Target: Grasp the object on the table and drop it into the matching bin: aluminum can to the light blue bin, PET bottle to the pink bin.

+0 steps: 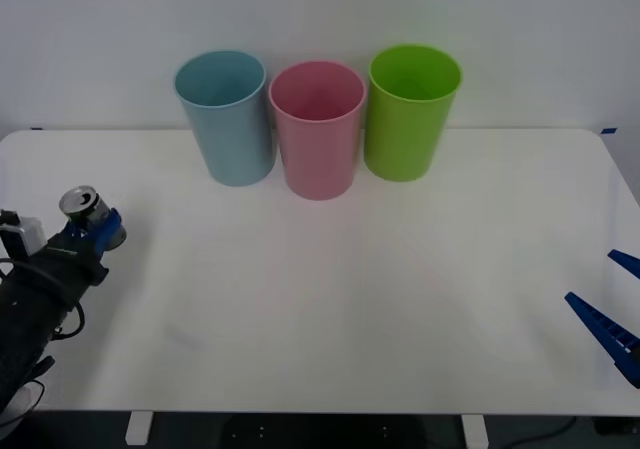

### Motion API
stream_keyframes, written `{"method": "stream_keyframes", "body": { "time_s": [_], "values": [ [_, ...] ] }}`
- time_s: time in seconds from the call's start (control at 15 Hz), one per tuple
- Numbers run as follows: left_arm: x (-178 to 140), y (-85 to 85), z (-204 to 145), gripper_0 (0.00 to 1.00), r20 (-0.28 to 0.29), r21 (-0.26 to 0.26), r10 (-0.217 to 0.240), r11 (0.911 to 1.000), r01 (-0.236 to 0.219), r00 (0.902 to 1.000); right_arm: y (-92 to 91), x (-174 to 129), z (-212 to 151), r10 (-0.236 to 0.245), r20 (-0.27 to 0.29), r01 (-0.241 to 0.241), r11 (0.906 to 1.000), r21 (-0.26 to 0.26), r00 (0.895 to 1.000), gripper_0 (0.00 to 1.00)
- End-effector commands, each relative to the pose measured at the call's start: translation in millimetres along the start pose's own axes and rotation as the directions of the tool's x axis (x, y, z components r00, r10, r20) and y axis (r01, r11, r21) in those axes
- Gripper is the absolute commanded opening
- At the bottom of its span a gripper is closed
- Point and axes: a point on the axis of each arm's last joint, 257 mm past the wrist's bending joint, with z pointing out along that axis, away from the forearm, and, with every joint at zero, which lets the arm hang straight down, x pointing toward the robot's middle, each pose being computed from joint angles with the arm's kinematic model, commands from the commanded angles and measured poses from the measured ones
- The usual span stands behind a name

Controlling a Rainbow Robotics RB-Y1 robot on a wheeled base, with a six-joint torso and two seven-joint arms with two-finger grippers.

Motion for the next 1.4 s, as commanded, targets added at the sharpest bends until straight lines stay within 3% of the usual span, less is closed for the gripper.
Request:
{"method": "stream_keyframes", "body": {
  "time_s": [0.07, 0.27, 0.8, 1.0, 1.4],
  "values": [
    [-30.6, -9.5, 7.7, 0.0, 0.044, 0.019, -0.054, 0.9984, 0.054, 0.9975, 0.0, 0.0, 0.0, 0.0, 0.0, 0.0, 1.0, 0.0, 1.0, 1.0],
    [-67.6, -17.7, 13.2, 0.0, 0.105, 0.043, -0.109, 0.9935, 0.105, 0.9885, 0.0, 0.0, 0.0, 0.0, 0.0, 0.0, 1.0, 0.0, 1.0, 1.0],
    [-134.7, -40.3, 25.7, 0.0, 0.172, 0.096, -0.181, 0.9814, 0.166, 0.9685, 0.0, 0.0, 0.0, 0.0, 0.0, 0.0, 1.0, 0.0, 1.0, 1.0],
    [-157.0, -44.6, 37.7, 0.0, 0.207, 0.107, -0.17, 0.9828, 0.151, 0.9634, 0.0, 0.0, 0.0, 0.0, 0.0, 0.0, 1.0, 0.0, 1.0, 1.0],
    [-192.7, -69.3, 75.1, 0.0, 0.251, 0.121, -0.086, 0.991, 0.057, 0.9641, 0.0, 0.0, 0.0, 0.0, 0.0, 0.0, 1.0, 0.0, 1.0, 1.0]
  ]
}}
